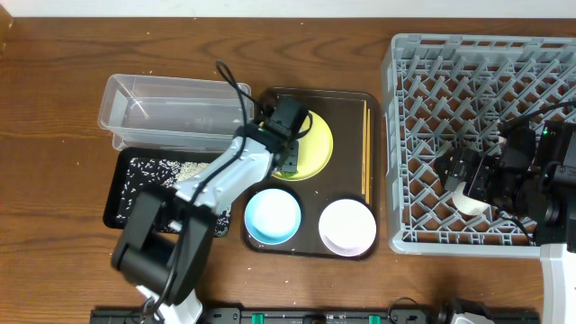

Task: Sort waste into correct bins and load items into the dishwasher rack
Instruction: 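Grasp the green snack wrapper from the yellow plate with left gripper, then drop the snack wrapper into the clear plastic bin, then grasp the white tissue from the yellow plate with left gripper, then drop the white tissue into the clear plastic bin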

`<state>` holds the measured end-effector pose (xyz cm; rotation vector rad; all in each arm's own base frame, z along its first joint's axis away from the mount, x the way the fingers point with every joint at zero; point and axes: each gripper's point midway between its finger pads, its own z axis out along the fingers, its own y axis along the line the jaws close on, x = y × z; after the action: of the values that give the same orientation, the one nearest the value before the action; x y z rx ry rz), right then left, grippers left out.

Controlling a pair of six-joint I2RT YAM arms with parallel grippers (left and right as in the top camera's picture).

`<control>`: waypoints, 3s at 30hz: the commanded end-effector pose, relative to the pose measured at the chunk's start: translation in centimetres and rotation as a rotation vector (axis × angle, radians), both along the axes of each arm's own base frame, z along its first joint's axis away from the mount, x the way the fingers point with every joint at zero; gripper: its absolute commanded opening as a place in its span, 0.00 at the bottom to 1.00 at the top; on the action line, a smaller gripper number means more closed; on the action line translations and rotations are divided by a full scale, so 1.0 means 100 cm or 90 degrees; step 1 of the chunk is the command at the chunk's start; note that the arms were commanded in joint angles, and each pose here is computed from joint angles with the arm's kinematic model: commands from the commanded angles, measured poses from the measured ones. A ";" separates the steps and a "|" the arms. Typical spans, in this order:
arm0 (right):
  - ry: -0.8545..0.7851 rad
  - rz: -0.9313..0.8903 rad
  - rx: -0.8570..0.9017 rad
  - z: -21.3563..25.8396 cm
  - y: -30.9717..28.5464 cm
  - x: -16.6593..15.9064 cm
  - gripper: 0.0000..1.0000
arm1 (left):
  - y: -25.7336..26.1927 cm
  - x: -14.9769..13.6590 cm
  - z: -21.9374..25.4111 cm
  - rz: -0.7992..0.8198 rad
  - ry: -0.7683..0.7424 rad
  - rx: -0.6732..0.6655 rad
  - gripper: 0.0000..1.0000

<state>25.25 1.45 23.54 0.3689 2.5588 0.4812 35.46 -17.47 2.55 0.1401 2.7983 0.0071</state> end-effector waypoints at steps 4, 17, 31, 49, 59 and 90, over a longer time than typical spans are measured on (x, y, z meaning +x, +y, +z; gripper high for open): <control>-0.009 0.002 -0.004 0.004 -0.002 0.001 0.99 | -0.002 -0.003 -0.017 -0.022 0.024 0.013 0.11; -0.005 0.002 -0.004 0.003 -0.002 0.000 0.99 | 0.011 -0.002 0.137 0.005 -0.131 -0.080 0.06; -0.003 0.002 -0.004 0.003 -0.001 -0.001 0.99 | 0.122 0.039 0.102 0.231 -0.102 -0.041 0.49; 0.002 0.006 -0.005 0.001 -0.001 -0.003 0.99 | -0.009 0.038 0.078 -0.065 -0.111 -0.035 0.50; 0.006 0.006 -0.004 -0.001 -0.001 -0.003 0.99 | -0.037 0.041 -0.001 -0.113 -0.040 -0.037 0.52; 0.016 0.006 -0.002 -0.004 -0.001 -0.003 0.99 | 0.111 0.065 0.122 0.156 -0.145 0.042 0.17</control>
<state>24.96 1.50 23.02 0.3769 2.5896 0.4857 41.58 -9.91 18.13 -0.0153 2.5006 0.0802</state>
